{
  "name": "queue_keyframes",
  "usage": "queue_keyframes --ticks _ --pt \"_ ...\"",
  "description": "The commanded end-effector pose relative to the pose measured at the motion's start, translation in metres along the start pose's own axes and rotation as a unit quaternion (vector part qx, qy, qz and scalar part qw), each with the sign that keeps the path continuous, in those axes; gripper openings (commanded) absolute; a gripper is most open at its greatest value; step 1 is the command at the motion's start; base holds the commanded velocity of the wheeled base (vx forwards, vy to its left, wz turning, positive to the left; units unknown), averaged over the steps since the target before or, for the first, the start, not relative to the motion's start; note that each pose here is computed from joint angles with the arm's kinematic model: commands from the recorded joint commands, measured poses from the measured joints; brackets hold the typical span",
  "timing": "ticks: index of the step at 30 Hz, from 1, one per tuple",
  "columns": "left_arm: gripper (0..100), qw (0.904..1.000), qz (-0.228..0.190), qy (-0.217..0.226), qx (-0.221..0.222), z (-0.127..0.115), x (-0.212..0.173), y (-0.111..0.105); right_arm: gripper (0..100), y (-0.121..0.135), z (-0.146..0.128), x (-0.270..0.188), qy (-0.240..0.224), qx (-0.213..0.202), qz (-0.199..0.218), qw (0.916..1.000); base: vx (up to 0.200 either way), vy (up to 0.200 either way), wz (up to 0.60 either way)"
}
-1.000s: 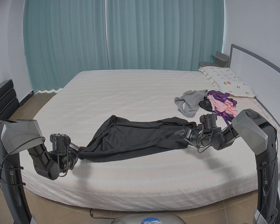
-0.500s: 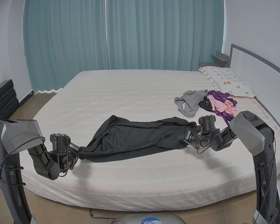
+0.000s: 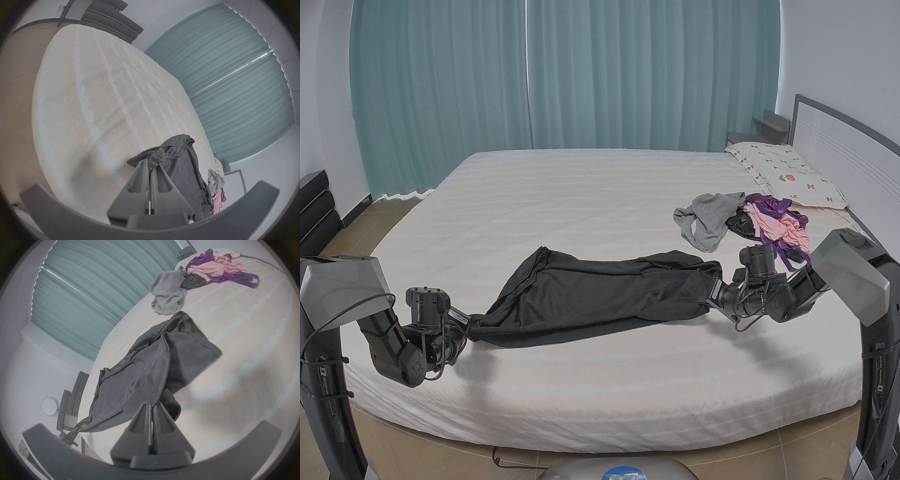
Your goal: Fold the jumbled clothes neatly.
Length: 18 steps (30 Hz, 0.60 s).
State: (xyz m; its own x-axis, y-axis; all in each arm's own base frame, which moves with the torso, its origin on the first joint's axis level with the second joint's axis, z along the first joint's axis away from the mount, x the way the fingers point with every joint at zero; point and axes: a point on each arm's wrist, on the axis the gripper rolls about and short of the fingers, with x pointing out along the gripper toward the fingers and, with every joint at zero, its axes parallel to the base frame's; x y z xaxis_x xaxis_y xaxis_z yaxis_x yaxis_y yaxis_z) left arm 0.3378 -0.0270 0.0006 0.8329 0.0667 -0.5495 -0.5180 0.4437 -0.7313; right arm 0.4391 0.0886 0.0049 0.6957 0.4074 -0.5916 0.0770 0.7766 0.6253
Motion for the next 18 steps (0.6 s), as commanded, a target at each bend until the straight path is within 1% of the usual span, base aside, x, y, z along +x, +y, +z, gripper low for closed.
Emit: queue_keyframes --ticks 1,3,5,8,12,13,15,18 --pt "0 0.9999 -0.009 -0.004 0.007 0.004 -0.011 -0.005 0 0.008 0.008 -0.057 -0.018 0.011 0.002 0.9998 0.000 0.000 0.00" --pt "0 0.9999 -0.012 -0.005 0.012 0.005 -0.015 -0.006 0 0.007 0.007 -0.071 -0.018 0.016 -0.001 0.9997 0.000 0.000 0.00" --pt "0 0.9997 -0.014 -0.005 0.019 0.006 -0.019 -0.007 0 0.004 -0.001 -0.092 -0.010 0.022 -0.005 0.9997 0.000 0.000 0.00" --pt "0 0.9992 -0.013 0.001 0.038 0.002 -0.023 -0.008 0 0.003 -0.009 -0.115 -0.006 0.027 -0.009 0.9996 0.000 0.000 0.00" --pt "0 0.9951 -0.006 0.018 0.097 -0.008 -0.035 -0.004 0 -0.003 -0.028 -0.144 0.007 0.032 -0.024 0.9992 0.000 0.000 0.00" --pt "0 0.9945 -0.005 0.019 0.103 -0.009 -0.037 -0.004 0 -0.005 -0.031 -0.146 0.009 0.033 -0.027 0.9991 0.000 0.000 0.00" --pt "0 0.9911 -0.002 0.031 0.129 -0.016 -0.044 -0.001 0 -0.010 -0.042 -0.154 0.021 0.038 -0.037 0.9984 0.000 0.000 0.00" --pt "0 0.9861 0.010 0.052 0.158 -0.027 -0.049 0.004 0 -0.017 -0.048 -0.163 0.028 0.042 -0.050 0.9975 0.000 0.000 0.00"
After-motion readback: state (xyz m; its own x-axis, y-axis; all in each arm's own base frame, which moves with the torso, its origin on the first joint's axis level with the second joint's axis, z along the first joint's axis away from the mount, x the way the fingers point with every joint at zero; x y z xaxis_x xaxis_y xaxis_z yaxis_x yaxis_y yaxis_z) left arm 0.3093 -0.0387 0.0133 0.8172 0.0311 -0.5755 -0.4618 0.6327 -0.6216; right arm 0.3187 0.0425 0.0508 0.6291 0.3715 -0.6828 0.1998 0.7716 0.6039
